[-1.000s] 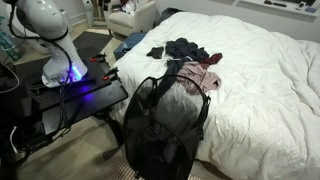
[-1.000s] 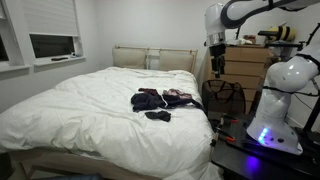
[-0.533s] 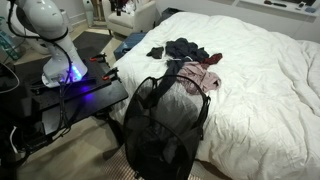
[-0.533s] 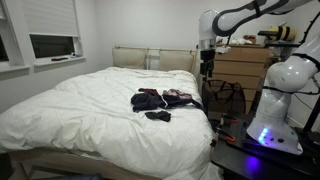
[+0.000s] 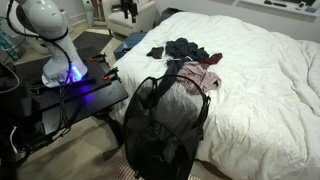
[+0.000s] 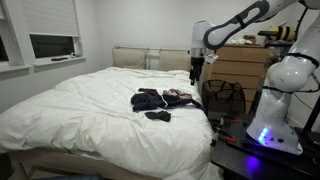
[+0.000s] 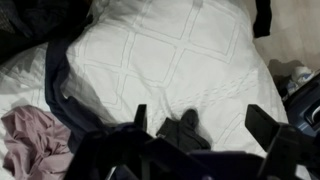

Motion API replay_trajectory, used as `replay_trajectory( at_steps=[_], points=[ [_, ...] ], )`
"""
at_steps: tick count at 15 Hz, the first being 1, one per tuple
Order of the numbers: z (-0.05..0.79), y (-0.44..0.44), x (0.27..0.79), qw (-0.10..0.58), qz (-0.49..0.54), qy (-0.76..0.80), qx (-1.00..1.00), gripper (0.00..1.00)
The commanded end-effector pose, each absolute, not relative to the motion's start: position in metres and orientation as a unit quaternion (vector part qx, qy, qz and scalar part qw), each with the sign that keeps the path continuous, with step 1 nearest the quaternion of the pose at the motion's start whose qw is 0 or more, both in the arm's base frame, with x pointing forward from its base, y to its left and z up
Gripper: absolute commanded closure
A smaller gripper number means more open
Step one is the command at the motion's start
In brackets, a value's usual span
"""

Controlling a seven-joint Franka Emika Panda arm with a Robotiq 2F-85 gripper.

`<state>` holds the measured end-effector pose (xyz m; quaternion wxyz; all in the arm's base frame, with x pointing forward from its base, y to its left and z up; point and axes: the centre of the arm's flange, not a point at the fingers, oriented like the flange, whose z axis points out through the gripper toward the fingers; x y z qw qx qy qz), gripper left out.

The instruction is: Pick the cloth and put it in the bag

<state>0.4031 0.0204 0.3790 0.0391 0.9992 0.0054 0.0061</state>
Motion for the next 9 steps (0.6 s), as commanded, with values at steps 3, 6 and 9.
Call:
replay_trajectory(
  at_steps=[3, 6, 9],
  points=[
    [0.339, 0.006, 0.46, 0.039, 0.073, 0.023, 0.996, 0.0],
    [0.314, 0.005, 0.48, 0.027, 0.097, 0.018, 0.995, 0.0],
    [0.288, 0.008, 0.498, 0.025, 0.12, 0.02, 0.992, 0.0]
  ],
)
